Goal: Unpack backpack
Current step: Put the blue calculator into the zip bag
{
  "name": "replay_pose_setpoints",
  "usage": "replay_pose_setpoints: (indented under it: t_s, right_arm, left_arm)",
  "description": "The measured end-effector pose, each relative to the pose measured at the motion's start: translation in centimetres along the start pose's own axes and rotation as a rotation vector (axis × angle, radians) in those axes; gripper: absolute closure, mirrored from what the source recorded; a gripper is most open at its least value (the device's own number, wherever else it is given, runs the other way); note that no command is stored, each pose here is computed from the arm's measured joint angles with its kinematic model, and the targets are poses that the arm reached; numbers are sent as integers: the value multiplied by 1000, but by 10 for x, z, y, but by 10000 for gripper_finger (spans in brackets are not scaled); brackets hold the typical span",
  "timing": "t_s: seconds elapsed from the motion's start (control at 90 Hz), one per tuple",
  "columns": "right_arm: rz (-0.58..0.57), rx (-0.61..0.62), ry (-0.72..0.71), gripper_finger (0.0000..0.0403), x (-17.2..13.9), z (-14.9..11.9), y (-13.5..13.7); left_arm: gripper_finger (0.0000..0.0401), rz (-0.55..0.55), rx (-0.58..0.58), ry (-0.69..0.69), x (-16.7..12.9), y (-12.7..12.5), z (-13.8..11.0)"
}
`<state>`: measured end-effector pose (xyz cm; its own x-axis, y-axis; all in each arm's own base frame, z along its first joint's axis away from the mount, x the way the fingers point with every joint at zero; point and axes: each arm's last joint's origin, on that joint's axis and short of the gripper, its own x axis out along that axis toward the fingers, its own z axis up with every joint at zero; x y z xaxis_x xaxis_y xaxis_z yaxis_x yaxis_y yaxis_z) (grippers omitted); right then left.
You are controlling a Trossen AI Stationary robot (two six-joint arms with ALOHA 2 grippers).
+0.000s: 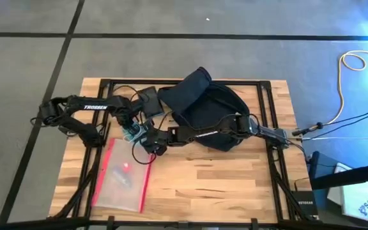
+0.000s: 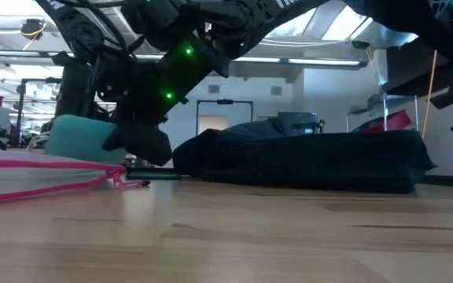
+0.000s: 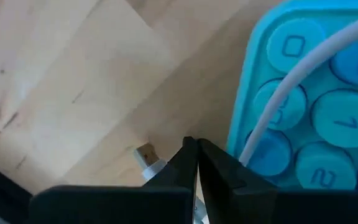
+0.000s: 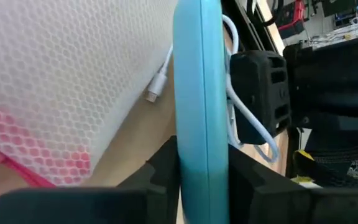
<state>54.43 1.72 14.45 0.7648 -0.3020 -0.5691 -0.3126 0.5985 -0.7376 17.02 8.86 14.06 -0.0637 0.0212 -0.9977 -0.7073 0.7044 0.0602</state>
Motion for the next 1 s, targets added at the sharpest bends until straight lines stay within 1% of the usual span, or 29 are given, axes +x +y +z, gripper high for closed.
replay_pose_setpoints:
  t_s: [0.156,0.244,0.389,0.489,0.567,0.656,0.722,0.767,0.833,0.933,1.0]
  right_arm:
    - [-6,-16,12,336,-1,1,1]
    - [3,-22,33,337,-7,4,1]
    - [37,-17,125,338,-32,10,-4]
    - [67,4,168,338,-52,16,-5]
    - [98,30,188,339,-67,21,-5]
    - [144,28,217,339,-87,25,-6]
    - [176,24,233,339,-104,29,-7]
    - [199,14,249,339,-115,30,-7]
    - [244,-4,267,339,-131,31,-8]
    - [319,7,276,339,-154,29,-15]
    - [337,23,279,339,-166,27,-23]
  left_arm:
    - [401,-4,16,14,0,-3,-2]
    - [401,32,-23,15,-5,-2,-1]
    - [401,99,-62,-30,-18,0,5]
    - [401,154,-94,-145,-36,1,13]
    - [401,246,-142,-256,-54,4,16]
    - [401,362,-219,-397,-79,10,17]
    - [401,405,-260,-492,-96,14,14]
    - [401,399,-283,-554,-109,16,13]
    - [401,353,-280,-624,-123,14,7]
    - [401,229,-212,-697,-136,6,-2]
    - [401,133,-145,-701,-140,-3,-10]
